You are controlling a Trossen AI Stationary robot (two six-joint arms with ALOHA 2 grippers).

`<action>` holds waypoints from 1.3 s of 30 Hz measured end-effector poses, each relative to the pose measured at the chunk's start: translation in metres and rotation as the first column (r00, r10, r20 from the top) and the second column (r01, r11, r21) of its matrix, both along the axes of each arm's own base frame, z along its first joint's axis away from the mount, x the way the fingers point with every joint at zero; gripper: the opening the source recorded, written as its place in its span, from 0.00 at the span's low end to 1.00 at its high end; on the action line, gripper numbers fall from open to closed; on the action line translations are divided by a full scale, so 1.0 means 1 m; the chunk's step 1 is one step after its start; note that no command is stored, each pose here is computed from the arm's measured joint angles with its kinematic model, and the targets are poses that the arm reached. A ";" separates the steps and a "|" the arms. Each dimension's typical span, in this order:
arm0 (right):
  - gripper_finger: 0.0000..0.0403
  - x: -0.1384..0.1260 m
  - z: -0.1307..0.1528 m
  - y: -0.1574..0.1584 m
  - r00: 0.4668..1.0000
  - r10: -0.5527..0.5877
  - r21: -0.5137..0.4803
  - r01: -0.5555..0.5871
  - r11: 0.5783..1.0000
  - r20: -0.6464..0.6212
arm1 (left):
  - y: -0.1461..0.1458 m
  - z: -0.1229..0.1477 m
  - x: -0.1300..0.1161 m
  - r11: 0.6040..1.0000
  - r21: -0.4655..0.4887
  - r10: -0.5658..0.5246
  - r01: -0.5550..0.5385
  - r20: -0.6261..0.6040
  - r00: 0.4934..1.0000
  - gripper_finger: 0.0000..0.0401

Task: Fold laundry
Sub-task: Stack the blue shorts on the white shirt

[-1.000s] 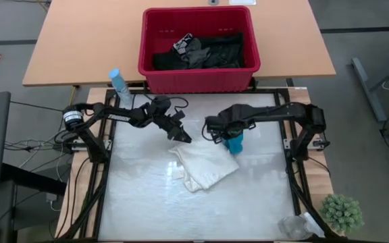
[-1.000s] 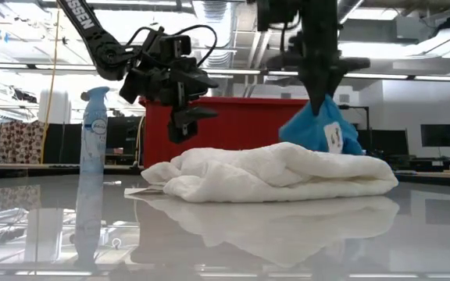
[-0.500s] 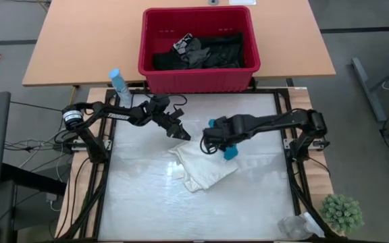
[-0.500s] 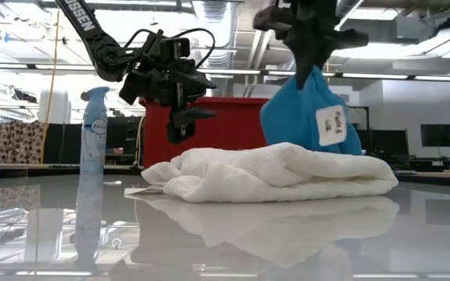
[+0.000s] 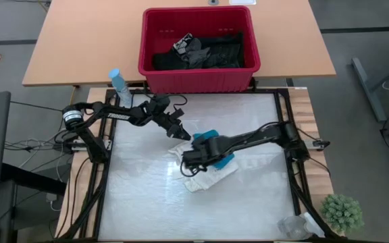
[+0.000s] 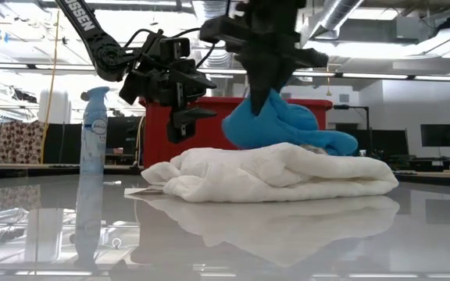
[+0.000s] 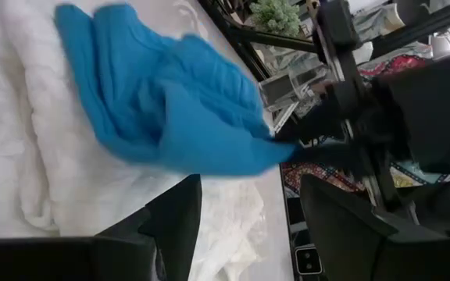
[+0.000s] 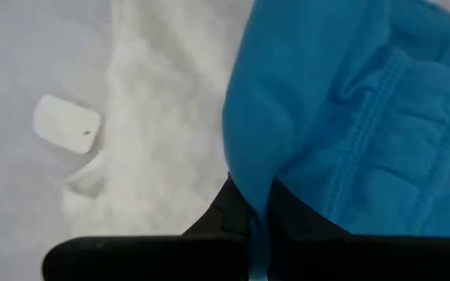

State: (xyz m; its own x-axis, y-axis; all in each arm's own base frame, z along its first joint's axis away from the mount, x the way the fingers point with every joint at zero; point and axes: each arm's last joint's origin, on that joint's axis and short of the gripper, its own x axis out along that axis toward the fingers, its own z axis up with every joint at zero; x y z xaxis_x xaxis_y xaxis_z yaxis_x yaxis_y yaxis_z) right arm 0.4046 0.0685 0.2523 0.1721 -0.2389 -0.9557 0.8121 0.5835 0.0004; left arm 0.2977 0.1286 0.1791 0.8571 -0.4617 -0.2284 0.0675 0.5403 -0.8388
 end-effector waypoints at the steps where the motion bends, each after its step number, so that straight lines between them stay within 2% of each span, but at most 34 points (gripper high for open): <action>1: 0.08 0.004 -0.001 0.002 1.000 0.004 -0.004 -0.004 1.000 -0.006 | 0.000 0.000 0.000 1.000 0.002 0.001 -0.001 0.001 1.000 0.52; 5: 0.08 0.021 -0.010 0.010 0.998 0.067 -0.006 -0.068 0.998 -0.017 | 0.000 0.000 0.000 1.000 0.005 0.004 -0.004 0.001 1.000 0.52; 9: 0.08 0.039 -0.029 0.020 0.990 0.135 0.030 -0.134 0.991 -0.031 | 0.000 0.000 0.000 1.000 0.007 0.003 -0.003 0.002 1.000 0.52; 16: 0.09 0.045 -0.038 0.038 0.975 0.219 0.038 -0.217 0.975 -0.049 | 0.008 0.000 -0.003 1.000 0.005 0.024 -0.024 0.004 1.000 0.52; 18: 0.16 0.044 -0.036 0.040 0.972 0.232 0.033 -0.231 0.973 -0.047 | 0.011 0.000 -0.005 0.999 -0.004 0.036 -0.036 -0.001 0.999 0.52; 25: 0.54 0.038 -0.015 0.043 0.953 0.303 0.030 -0.303 0.953 -0.006 | 0.011 0.000 -0.005 0.999 -0.005 0.038 -0.038 -0.001 0.999 0.52; 29: 0.68 0.029 0.004 0.052 0.944 0.327 0.027 -0.328 0.944 0.036 | 0.011 0.000 -0.005 0.999 -0.005 0.038 -0.038 0.000 0.999 0.52; 32: 0.71 0.017 0.029 0.061 0.948 0.301 0.012 -0.304 0.952 0.105 | 0.012 0.002 -0.005 0.999 -0.034 0.028 -0.028 -0.003 1.000 0.52; 34: 0.72 0.006 0.045 0.070 0.951 0.267 -0.056 -0.262 0.964 0.158 | 0.012 0.006 -0.004 0.998 -0.056 -0.001 0.002 0.009 1.000 0.52; 37: 0.72 -0.014 0.067 0.086 0.950 0.185 -0.179 -0.142 0.974 0.252 | 0.012 0.016 -0.003 0.996 -0.077 -0.038 0.041 0.034 0.999 0.52; 39: 0.70 -0.027 0.077 0.094 0.945 0.104 -0.208 -0.039 0.977 0.311 | 0.011 0.027 -0.005 0.997 -0.061 -0.032 0.036 0.063 0.997 0.52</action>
State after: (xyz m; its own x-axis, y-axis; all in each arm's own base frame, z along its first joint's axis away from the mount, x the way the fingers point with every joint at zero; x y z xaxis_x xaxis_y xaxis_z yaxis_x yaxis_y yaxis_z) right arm 0.3771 0.1620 0.3294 0.4832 -0.3916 -0.7830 0.7441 0.6549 0.1317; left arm 0.2931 0.1399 0.2065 0.8523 -0.5024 -0.1453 0.1378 0.4838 -0.8642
